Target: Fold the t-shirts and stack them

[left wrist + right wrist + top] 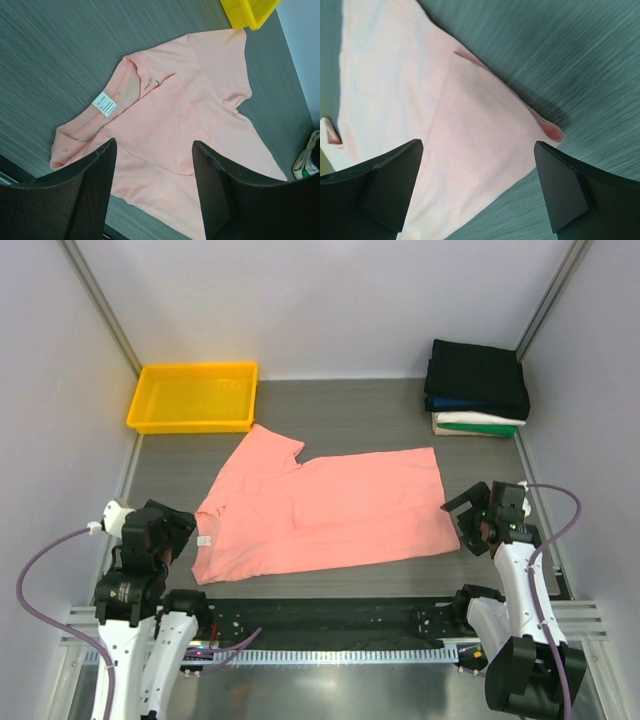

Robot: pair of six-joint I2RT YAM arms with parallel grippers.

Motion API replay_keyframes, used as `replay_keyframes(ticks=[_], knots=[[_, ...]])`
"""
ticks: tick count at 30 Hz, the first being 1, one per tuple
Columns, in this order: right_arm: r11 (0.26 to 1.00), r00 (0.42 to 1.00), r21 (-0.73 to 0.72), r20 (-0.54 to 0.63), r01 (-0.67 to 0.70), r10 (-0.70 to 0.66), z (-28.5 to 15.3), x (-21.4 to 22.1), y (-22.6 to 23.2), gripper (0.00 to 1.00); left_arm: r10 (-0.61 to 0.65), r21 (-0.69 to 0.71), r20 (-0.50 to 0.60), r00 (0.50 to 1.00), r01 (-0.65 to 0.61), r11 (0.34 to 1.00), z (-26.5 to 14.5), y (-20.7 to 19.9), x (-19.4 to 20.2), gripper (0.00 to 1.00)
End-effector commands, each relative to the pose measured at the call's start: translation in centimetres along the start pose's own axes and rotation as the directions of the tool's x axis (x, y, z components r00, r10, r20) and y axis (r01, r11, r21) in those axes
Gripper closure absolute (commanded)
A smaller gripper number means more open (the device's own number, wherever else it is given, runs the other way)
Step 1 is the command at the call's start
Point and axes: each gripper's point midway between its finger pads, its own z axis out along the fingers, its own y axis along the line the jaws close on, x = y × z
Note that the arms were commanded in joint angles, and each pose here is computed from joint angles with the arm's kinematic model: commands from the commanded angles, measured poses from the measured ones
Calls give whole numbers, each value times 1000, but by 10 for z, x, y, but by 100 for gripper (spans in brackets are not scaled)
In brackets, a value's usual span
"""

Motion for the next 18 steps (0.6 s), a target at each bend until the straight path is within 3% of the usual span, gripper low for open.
replay_keyframes(ticks=[1, 5, 10, 13, 15, 18], knots=[[996, 997, -78, 67, 41, -36, -23, -23, 29, 0, 58, 18, 38, 998, -59, 998, -4, -13, -16, 37], [978, 991, -177, 96, 111, -95, -36, -35, 57, 0, 234, 126, 19, 972, -234, 964, 13, -56, -22, 37], [958, 975, -200, 124, 207, -185, -42, -52, 81, 2, 400, 89, -52, 915, -395, 914, 58, -88, -26, 39], [948, 966, -196, 106, 252, -235, -35, -55, 87, 2, 481, 49, -113, 870, -478, 877, 107, -106, -22, 39], [938, 962, -216, 94, 272, -257, -31, -56, 93, 2, 519, 98, -83, 851, -511, 854, 127, -131, -27, 39], [927, 958, -242, 80, 286, -274, -23, -55, 100, 2, 573, 130, -132, 809, -559, 819, 179, -153, -14, 39]])
